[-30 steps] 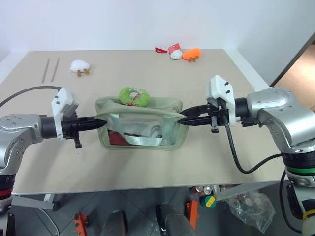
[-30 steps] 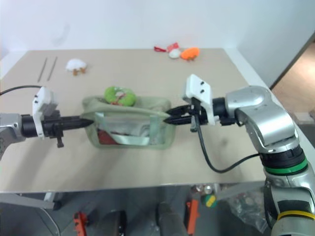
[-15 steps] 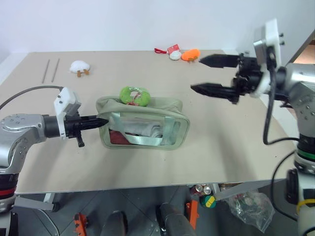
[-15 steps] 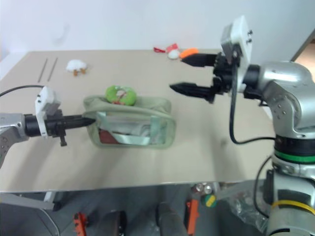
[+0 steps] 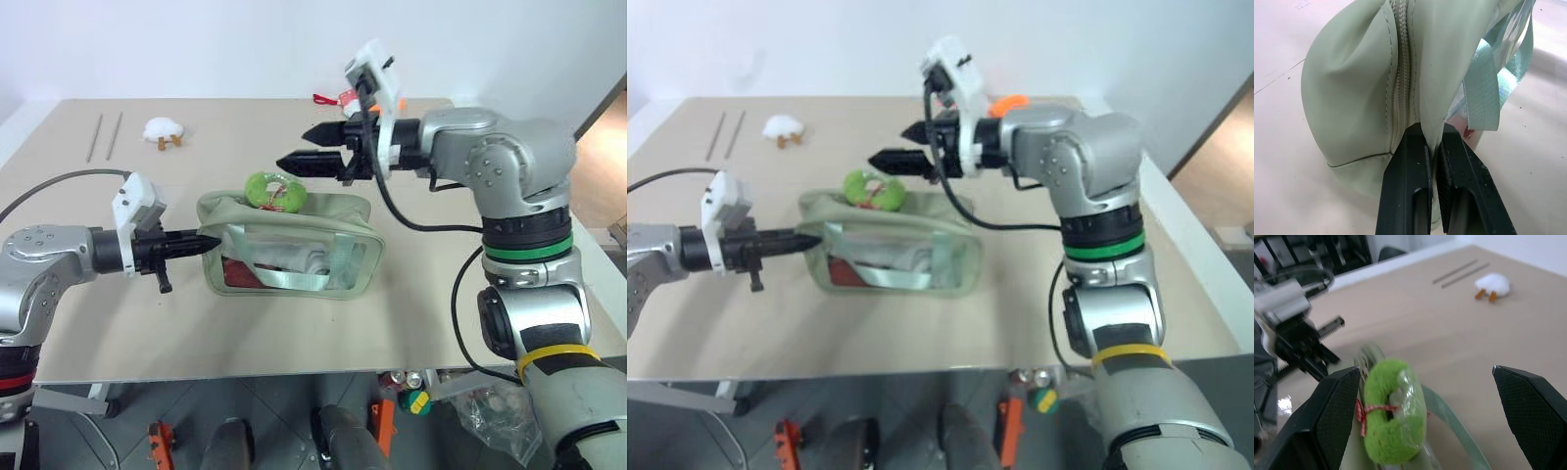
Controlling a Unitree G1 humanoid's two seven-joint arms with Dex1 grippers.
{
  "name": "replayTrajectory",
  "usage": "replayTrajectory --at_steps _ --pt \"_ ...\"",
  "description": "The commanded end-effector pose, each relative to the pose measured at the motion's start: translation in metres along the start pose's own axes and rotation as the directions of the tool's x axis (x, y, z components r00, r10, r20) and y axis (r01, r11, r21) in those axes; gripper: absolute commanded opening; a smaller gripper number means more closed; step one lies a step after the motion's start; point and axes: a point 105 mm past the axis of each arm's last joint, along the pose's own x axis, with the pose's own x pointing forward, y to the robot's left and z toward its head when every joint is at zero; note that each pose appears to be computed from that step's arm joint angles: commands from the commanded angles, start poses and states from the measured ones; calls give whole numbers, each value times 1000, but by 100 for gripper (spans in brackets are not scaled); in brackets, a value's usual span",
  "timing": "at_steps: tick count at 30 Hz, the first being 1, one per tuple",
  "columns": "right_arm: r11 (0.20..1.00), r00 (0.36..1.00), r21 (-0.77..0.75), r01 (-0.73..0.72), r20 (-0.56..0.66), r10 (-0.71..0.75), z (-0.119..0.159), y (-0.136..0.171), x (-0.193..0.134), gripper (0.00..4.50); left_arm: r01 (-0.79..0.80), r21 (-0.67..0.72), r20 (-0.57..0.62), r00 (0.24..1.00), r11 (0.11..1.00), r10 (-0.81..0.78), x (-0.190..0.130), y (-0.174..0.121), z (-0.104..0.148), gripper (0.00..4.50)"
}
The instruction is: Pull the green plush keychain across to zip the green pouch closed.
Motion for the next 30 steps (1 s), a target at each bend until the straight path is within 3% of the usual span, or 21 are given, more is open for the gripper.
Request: replayTrajectory --at_steps 1,9,12,22,23,30 --pt "997 1000 -80 -22 10 23 6 10 2 447 23 26 15 1000 999 -23 4 -5 6 0" --pt "996 999 -89 -29 -27 26 -8 11 8 447 22 27 25 999 999 -23 4 -4 6 0" --pt "996 999 -87 -31 -26 29 -9 11 8 371 21 26 28 999 999 -22 5 -4 6 0" --pt "991 998 -119 -57 -10 56 -8 13 5 20 14 25 33 999 1000 -15 5 -4 6 0" --pt "991 998 -120 -57 -9 56 -8 13 5 2 13 25 34 999 1000 -14 5 -4 5 0" --pt "991 1000 -133 -19 -5 19 -7 3 -1 2 7 20 39 999 1000 -8 6 -3 5 0"
